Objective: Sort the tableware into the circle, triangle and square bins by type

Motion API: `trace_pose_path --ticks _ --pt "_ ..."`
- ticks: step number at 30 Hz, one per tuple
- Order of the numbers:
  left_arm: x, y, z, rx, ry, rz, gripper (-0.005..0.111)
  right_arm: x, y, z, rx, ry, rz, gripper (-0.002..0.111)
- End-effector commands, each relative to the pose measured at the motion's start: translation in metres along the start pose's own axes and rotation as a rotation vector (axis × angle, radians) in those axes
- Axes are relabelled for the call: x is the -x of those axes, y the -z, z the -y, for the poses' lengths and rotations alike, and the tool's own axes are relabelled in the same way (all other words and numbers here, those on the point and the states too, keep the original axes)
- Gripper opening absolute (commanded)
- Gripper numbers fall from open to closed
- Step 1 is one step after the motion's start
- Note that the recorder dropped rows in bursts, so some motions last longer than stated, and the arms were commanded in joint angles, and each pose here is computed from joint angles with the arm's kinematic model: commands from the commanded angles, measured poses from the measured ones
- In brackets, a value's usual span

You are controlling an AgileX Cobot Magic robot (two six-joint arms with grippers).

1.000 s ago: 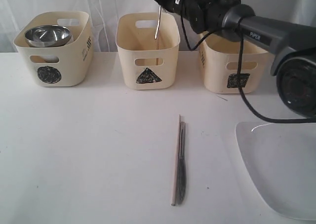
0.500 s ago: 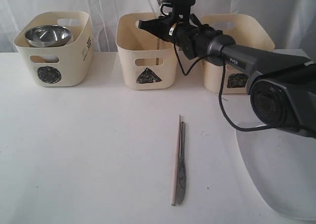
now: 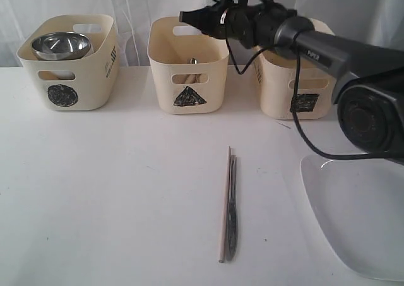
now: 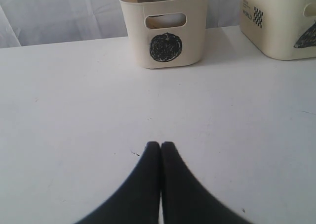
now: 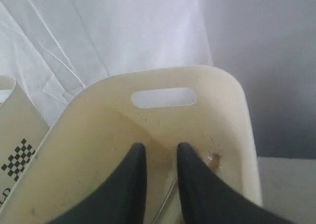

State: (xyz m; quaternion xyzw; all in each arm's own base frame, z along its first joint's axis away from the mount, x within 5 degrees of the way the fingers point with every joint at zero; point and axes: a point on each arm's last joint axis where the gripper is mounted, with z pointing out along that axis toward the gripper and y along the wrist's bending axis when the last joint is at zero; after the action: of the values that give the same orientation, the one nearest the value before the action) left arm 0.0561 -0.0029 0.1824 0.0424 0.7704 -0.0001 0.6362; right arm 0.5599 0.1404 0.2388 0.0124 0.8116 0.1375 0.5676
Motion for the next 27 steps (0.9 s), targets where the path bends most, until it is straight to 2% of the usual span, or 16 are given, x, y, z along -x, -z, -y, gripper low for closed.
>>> trace_pose_path --ticks 1,7,14,18,22,27 --pt "-0.001 0.0 0.0 -0.006 0.007 0.002 0.0 0.028 0.032 -0.005 -0.034 0.084 -0.067 0.022" --pt "-0.001 0.0 0.0 -0.006 0.007 0.002 0.0 0.022 0.08 0.0 -0.079 0.199 -0.254 0.022" --pt "-0.001 0.0 0.0 -0.006 0.007 0.002 0.0 0.014 0.161 0.004 -0.092 0.195 -0.341 0.022" --pt "-0.001 0.0 0.0 -0.006 0.007 0.002 0.0 -0.002 0.209 0.009 -0.107 0.163 -0.397 0.022" --pt "-0.001 0.0 0.0 -0.006 0.007 0.002 0.0 -0.033 0.242 0.002 -0.088 0.142 -0.483 0.023" --pt "-0.001 0.0 0.0 -0.006 0.007 0.002 0.0 -0.076 0.252 -0.017 -0.027 0.136 -0.586 0.04"
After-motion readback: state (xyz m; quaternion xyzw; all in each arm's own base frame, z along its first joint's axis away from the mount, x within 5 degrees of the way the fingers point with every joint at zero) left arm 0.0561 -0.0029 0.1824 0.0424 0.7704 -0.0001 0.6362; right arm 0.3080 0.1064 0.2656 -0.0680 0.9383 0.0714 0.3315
